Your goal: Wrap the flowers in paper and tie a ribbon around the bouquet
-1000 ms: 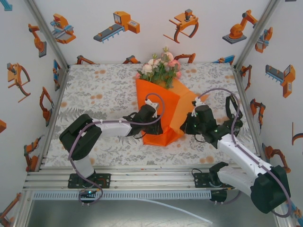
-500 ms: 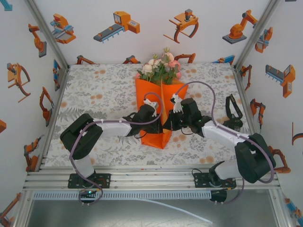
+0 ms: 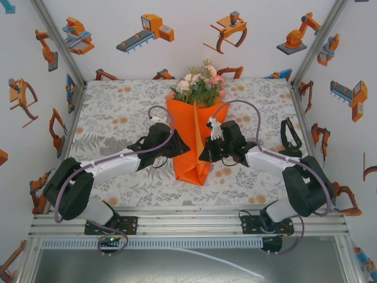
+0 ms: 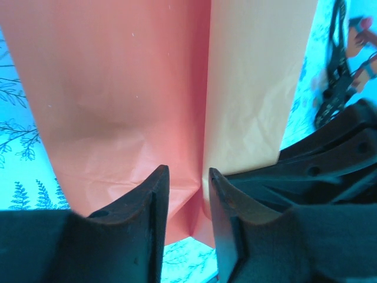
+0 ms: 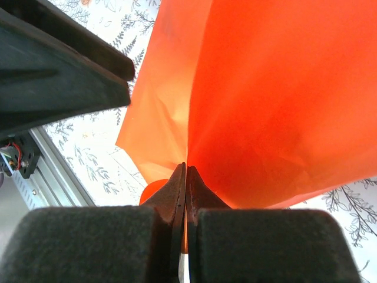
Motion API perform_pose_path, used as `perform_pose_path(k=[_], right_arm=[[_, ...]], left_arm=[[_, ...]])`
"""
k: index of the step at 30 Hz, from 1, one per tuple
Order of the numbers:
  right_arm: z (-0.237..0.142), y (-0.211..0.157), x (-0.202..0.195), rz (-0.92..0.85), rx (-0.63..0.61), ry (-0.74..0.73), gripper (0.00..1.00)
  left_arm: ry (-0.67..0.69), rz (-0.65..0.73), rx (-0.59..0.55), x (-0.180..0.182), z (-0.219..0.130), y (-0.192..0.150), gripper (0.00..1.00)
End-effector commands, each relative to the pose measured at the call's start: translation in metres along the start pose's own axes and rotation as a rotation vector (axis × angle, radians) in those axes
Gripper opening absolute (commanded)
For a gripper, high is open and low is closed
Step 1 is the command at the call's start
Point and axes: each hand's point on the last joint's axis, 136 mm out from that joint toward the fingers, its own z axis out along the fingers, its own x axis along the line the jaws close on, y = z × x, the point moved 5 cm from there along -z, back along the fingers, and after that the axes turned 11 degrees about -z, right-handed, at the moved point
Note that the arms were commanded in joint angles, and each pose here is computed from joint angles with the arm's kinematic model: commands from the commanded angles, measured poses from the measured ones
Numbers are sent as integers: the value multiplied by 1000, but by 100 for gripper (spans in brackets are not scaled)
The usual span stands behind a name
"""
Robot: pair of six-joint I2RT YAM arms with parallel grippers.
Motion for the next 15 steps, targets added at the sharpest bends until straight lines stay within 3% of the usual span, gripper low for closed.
perform_pose_path(k=[1, 6, 10, 15], right_arm=[[8, 16, 10, -70, -24, 49, 3], [26, 12, 12, -74, 16, 72, 5], [35, 11, 15, -78, 35, 89, 6], [42, 8, 17, -77, 53, 100, 9]], left_arm=[[-18, -121, -32, -11, -13, 20, 43], [-25, -123, -67, -32, -17, 39, 50], [30, -147, -90, -25, -8, 45, 61], [71, -191, -61, -12, 15, 44, 65]])
